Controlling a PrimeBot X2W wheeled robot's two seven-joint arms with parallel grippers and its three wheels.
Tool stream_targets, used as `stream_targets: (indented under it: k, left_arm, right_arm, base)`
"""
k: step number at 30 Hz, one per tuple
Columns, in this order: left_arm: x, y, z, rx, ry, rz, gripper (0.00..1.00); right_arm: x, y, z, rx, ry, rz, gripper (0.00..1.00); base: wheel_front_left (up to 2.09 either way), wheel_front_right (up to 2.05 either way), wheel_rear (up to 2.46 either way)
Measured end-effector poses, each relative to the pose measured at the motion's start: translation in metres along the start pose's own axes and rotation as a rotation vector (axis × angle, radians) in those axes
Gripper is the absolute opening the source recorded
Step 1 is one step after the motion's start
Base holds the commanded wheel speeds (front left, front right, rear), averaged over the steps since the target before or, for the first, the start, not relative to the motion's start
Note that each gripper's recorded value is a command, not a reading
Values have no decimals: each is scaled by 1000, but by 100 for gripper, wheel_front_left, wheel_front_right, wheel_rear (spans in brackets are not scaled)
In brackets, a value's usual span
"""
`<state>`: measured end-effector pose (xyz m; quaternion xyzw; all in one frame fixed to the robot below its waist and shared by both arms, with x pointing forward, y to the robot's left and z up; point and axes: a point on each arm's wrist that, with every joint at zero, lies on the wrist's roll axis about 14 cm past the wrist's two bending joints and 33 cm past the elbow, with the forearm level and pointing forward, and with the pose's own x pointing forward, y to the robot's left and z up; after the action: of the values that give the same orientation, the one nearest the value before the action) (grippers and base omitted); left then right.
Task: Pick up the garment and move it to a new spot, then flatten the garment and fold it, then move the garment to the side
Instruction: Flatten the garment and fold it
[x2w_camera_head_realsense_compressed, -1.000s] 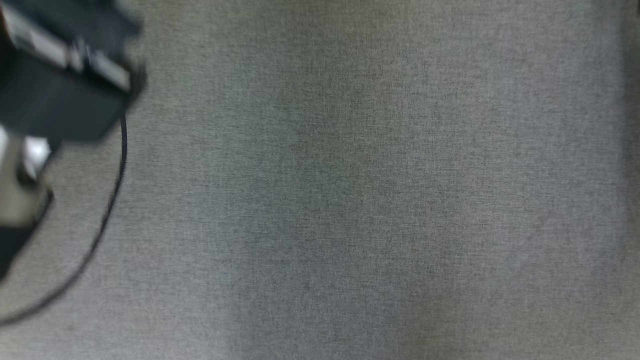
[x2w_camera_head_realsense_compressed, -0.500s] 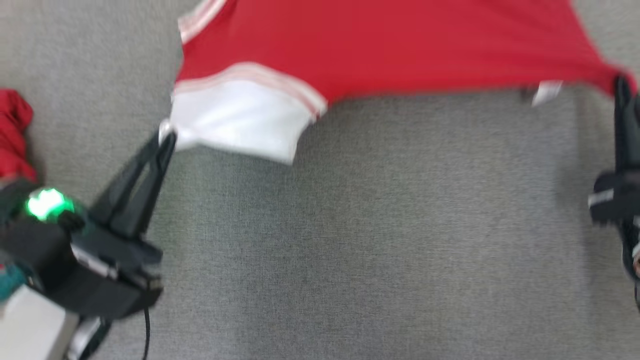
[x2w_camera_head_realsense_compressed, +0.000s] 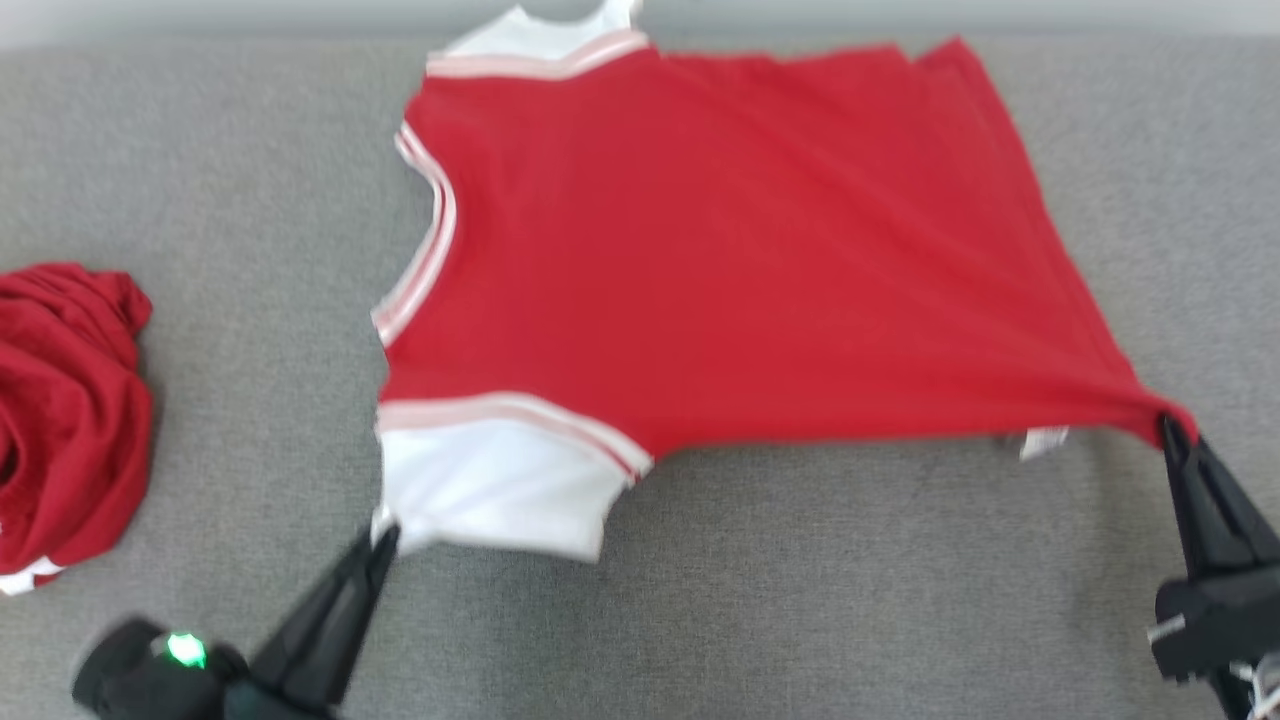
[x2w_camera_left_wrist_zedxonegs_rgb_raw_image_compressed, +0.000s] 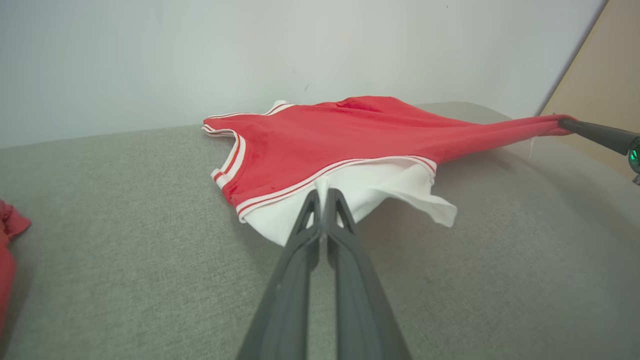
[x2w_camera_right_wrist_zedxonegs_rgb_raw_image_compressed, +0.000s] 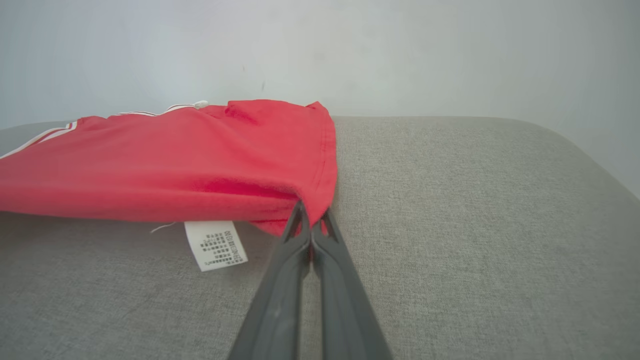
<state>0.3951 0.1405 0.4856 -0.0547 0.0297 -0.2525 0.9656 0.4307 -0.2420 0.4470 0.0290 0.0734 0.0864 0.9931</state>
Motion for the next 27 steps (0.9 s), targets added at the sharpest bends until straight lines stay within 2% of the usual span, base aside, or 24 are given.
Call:
stream_targets:
  k: [6,16,19,23,27]
  left_arm:
    - [-30,-22,-6,-66,41,1,0]
    - [-46,-40,22,-96,13,-10,0]
    - [-39,-40,27,-86,-2,-21,0]
    - [-19,-38,38,-84,-57,-30,0]
    - [0,-27,42,-18,-83,-27,0]
  right_arm:
    - [-37,1,1,-21,16,-2,0]
    - [-77,-14,-6,-40,70,-50,0]
    - [-74,-16,-18,-48,132,-61,0]
    - [-50,-12,-14,-63,129,-68,0]
    - [-31,-22,-18,-66,142,-121,0]
  base:
    - [0,0,0]
    - [0,0,0]
    - [0,0,0]
    - [0,0,0]
    - [0,0,0]
